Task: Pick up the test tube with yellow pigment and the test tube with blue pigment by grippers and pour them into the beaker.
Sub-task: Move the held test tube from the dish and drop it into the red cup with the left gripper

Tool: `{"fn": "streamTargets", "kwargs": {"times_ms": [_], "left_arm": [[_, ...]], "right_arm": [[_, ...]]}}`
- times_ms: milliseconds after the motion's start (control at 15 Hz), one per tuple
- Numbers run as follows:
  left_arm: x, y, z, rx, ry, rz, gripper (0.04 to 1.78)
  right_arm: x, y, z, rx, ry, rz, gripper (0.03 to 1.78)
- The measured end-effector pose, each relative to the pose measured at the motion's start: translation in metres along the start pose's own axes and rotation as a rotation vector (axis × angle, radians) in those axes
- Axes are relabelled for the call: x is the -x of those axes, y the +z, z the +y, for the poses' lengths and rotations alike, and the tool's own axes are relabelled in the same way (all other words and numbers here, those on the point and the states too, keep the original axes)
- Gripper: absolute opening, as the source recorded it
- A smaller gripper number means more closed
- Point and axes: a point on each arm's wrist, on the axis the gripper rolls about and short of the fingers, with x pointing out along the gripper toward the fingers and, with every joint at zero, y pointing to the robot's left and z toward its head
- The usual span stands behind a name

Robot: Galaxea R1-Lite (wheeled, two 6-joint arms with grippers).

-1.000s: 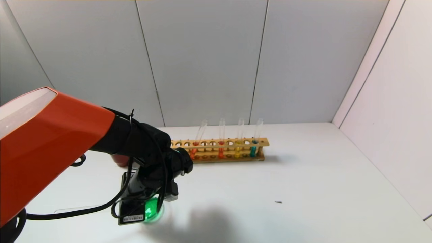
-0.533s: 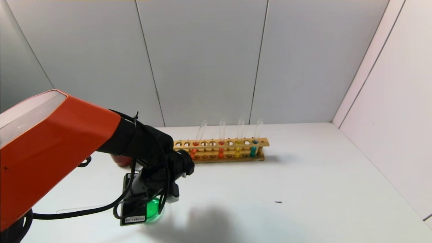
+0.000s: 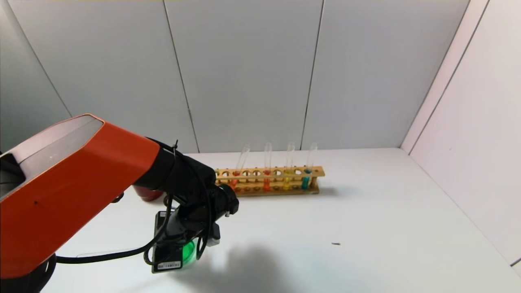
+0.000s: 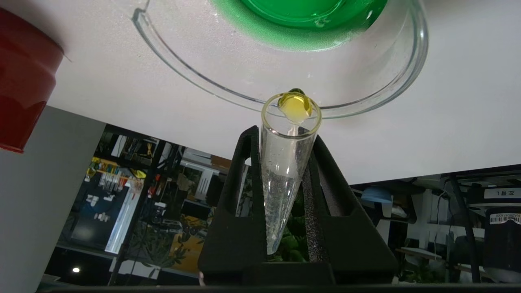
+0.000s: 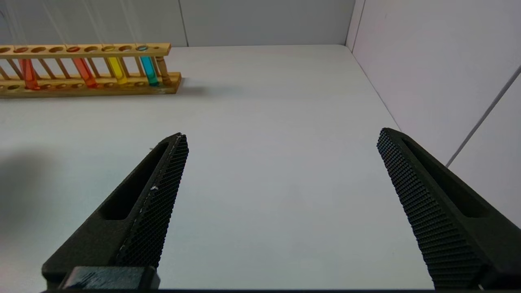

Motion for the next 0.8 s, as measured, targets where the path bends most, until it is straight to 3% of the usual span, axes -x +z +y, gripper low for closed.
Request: {"fn": "streamTargets", "kwargs": {"times_ms": [400, 800], "left_arm": [[0.026, -0.024, 0.009, 0.06, 0.034, -0.082, 0.31], [0.07, -0.079, 0.033, 0.35, 0.046, -0.391, 0.31]], "right_arm": [[0.0, 0.0, 0.0, 0.0, 0.0, 0.0, 1.7], [0.0, 0.0, 0.0, 0.0, 0.0, 0.0, 1.7]]}}
